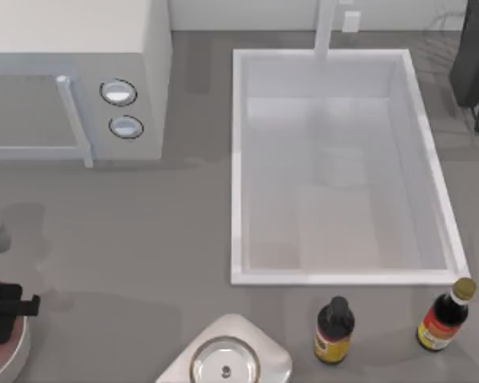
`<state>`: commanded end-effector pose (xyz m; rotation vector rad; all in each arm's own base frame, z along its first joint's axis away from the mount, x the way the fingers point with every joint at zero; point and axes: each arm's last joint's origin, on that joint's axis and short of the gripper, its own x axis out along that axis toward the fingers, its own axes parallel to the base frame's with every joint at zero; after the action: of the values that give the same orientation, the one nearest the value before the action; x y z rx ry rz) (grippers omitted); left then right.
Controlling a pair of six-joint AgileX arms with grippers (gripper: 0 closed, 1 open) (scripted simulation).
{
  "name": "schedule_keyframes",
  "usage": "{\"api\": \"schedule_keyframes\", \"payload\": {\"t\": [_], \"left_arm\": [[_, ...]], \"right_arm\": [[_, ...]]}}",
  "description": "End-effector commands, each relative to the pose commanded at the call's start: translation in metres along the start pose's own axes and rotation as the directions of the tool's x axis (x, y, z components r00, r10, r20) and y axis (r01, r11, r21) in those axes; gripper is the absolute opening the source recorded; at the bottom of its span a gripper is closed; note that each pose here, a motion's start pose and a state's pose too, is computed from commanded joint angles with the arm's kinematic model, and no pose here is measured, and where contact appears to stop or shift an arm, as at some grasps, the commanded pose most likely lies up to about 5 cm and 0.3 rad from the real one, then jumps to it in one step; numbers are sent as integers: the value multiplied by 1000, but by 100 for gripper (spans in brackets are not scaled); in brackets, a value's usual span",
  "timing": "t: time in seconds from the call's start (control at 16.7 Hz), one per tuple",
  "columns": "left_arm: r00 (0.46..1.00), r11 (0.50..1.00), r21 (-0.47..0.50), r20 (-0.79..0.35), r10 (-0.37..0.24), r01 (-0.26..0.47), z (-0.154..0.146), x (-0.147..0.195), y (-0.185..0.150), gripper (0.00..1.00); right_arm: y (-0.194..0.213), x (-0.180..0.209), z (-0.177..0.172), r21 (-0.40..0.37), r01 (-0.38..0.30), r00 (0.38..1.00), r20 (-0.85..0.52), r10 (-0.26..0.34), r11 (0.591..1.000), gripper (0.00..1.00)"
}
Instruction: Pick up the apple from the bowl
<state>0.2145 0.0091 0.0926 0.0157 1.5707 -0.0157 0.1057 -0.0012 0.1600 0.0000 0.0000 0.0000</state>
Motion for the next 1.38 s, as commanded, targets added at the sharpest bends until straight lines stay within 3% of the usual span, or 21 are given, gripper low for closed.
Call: {"api": "schedule_keyframes", "payload": {"t": [0.18,0.96,1.38], "left_arm": [[1000,1000,0,0,0,0,0,0,0,100],[1000,1000,0,0,0,0,0,0,0,2],[1000,1000,0,0,0,0,0,0,0,0]], "right_arm": [[0,0,0,0,0,1000,0,0,1000,100],[0,0,0,0,0,1000,0,0,1000,100],[0,0,0,0,0,1000,0,0,1000,100]]}}
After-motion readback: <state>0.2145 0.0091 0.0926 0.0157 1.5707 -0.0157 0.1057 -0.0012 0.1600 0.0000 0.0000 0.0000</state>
